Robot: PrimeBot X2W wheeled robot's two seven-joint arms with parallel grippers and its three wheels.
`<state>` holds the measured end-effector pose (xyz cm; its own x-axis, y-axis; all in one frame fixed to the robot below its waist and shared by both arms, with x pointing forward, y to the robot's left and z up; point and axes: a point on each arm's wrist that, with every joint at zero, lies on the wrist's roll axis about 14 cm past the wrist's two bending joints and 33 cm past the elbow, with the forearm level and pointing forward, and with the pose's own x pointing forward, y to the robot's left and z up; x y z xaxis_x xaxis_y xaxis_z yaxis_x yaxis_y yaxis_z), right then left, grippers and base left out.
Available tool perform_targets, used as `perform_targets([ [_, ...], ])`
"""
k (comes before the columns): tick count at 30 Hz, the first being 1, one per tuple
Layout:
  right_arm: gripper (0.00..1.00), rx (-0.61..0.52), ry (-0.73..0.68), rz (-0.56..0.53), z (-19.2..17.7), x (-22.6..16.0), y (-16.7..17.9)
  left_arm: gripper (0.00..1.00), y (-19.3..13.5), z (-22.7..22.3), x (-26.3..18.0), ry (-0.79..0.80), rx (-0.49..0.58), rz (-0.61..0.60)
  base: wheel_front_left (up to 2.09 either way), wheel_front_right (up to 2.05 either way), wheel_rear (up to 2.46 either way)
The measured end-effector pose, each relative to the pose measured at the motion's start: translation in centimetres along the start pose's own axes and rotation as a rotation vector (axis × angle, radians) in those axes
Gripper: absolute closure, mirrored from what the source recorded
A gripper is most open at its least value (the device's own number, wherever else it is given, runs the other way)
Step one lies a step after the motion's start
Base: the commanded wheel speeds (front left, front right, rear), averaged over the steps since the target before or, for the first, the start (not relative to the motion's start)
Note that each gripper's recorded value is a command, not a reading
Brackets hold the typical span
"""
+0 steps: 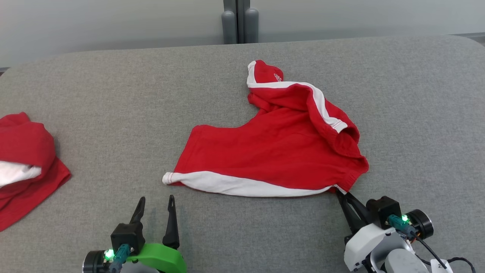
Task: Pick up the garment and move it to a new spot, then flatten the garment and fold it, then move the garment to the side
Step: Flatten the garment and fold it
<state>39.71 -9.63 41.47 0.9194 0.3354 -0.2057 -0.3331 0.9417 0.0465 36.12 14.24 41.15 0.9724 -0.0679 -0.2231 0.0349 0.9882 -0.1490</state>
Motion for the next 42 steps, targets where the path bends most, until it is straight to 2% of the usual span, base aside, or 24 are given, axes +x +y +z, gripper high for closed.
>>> perform_targets([
  [7,1.0,-0.013,0.003,-0.065,-0.1,-0.6,-2.8,0.0,-1.4,-0.5,0.3,0.019,-0.033,-0.055,0.0,0.0,0.0],
  [21,1.0,-0.003,0.015,-0.091,-0.6,-0.8,-3.6,0.0,-3.9,-3.7,0.9,0.135,-0.107,-0.154,0.0,0.0,0.0],
  [22,1.0,-0.002,0.015,-0.091,-0.6,-0.8,-3.6,0.07,-4.0,-3.7,1.1,0.136,-0.106,-0.155,0.0,0.0,0.0],
  [23,1.0,-0.001,0.016,-0.091,-0.6,-0.8,-3.6,0.47,-4.0,-3.8,1.2,0.139,-0.107,-0.156,0.0,0.0,0.0],
  [24,1.0,0.0,0.016,-0.09,-0.6,-0.8,-3.5,0.61,-4.0,-3.8,1.3,0.14,-0.11,-0.155,0.0,0.0,0.0],
  [25,1.0,0.001,0.016,-0.09,-0.6,-0.8,-3.5,0.85,-4.0,-3.8,1.3,0.143,-0.113,-0.154,0.0,0.0,0.0],
  [26,1.0,0.004,0.015,-0.09,-0.6,-0.8,-3.5,1.0,-4.0,-4.0,1.3,0.15,-0.113,-0.155,0.0,0.0,0.0],
  [31,1.0,0.009,0.003,-0.086,-0.2,-0.7,-3.3,1.0,-3.9,-4.1,1.3,0.154,-0.121,-0.153,0.0,0.0,0.0],
  [34,1.0,0.012,-0.043,-0.078,1.2,-0.4,-3.1,1.0,-3.7,-2.8,1.6,0.109,-0.129,-0.149,0.0,0.0,0.0],
  [39,1.0,0.025,-0.208,-0.045,6.7,0.1,-2.2,1.0,-3.2,2.4,2.6,-0.053,-0.13,-0.146,0.0,0.0,0.0],
  [42,1.0,0.011,-0.342,-0.005,11.3,-0.1,-1.6,1.0,-3.3,8.3,3.6,-0.225,-0.081,-0.174,0.0,0.0,0.0],
])
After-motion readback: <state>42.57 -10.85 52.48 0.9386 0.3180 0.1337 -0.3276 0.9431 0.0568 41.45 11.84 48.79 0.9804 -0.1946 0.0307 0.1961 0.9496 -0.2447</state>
